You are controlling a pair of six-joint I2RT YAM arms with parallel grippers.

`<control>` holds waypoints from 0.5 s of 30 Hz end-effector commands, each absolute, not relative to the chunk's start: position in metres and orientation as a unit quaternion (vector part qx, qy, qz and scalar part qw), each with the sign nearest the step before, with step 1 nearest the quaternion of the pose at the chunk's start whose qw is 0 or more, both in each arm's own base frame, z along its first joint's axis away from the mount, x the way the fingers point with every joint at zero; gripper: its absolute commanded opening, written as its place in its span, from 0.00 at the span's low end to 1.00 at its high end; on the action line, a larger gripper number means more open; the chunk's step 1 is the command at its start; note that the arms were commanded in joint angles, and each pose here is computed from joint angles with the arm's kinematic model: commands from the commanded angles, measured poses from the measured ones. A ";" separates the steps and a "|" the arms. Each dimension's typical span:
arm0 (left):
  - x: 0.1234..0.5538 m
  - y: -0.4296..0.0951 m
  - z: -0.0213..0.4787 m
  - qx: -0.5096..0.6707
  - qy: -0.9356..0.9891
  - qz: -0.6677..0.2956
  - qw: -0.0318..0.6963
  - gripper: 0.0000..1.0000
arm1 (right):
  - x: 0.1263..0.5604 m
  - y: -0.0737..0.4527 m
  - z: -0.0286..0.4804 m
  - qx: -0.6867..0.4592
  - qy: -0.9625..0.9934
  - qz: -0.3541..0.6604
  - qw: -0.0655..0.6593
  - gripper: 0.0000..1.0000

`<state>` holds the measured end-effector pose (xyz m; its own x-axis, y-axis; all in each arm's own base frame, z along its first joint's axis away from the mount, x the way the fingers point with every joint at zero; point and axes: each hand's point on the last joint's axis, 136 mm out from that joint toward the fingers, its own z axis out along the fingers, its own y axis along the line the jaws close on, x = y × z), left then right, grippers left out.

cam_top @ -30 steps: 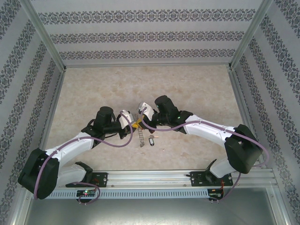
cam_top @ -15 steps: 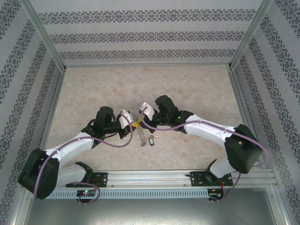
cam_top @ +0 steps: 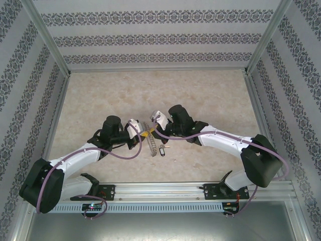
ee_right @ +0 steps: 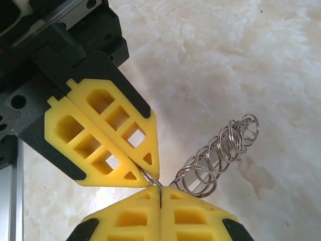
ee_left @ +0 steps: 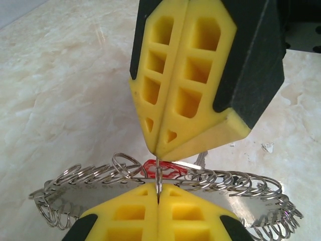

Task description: Put the keys on the keyring

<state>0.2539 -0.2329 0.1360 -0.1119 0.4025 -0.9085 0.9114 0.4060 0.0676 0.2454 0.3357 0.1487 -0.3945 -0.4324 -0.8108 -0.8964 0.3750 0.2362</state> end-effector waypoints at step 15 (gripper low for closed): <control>0.254 -0.239 0.140 0.476 0.685 -0.275 0.478 0.11 | 0.245 0.343 0.181 -0.439 0.725 0.385 0.366 0.00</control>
<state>0.2558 -0.2338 0.1383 -0.1000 0.3968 -0.9124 0.9075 0.4123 0.0799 0.2450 0.3384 0.1542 -0.3904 -0.4132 -0.8227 -0.9007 0.3564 0.2485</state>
